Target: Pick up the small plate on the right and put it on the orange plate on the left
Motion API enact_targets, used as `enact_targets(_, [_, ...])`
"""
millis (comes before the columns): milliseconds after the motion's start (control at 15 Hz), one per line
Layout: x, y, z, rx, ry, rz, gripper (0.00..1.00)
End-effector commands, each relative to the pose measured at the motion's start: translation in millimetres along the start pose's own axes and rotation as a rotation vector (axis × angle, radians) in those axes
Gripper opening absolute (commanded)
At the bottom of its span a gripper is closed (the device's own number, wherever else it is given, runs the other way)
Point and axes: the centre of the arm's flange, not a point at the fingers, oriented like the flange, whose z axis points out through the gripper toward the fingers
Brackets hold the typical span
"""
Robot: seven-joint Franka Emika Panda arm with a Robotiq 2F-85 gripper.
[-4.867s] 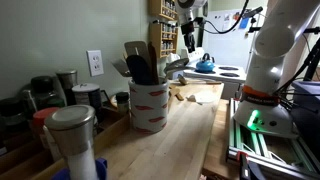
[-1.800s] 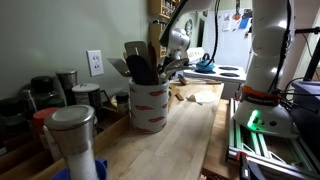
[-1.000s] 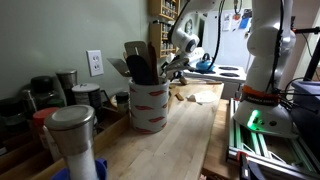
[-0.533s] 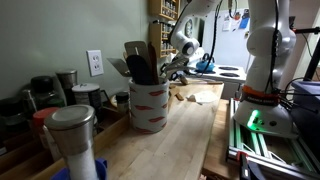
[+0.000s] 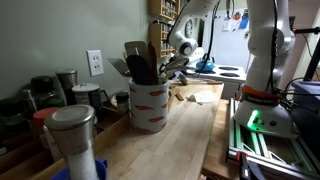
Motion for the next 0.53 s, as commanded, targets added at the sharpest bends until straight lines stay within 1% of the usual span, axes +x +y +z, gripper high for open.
enact_targets(0, [-2.4, -1.8, 14.8, -0.022, 0.017, 0.007, 0.39])
enact_targets(67, [-3.3, -2.6, 17.2, -0.030, 0.018, 0.002, 0.41])
enact_targets(133, [-4.0, -3.7, 19.6, -0.041, 0.020, -0.003, 0.37])
enact_targets(267, [-5.6, -4.9, 23.7, -0.054, 0.023, -0.009, 0.35])
enact_targets(333, [-6.1, -5.3, 25.0, -0.062, 0.027, -0.011, 0.26])
enact_targets(400, [-6.3, -5.7, 26.2, -0.068, 0.030, -0.013, 0.26])
enact_targets(467, [-6.7, -5.7, 27.1, -0.074, 0.032, -0.014, 0.17])
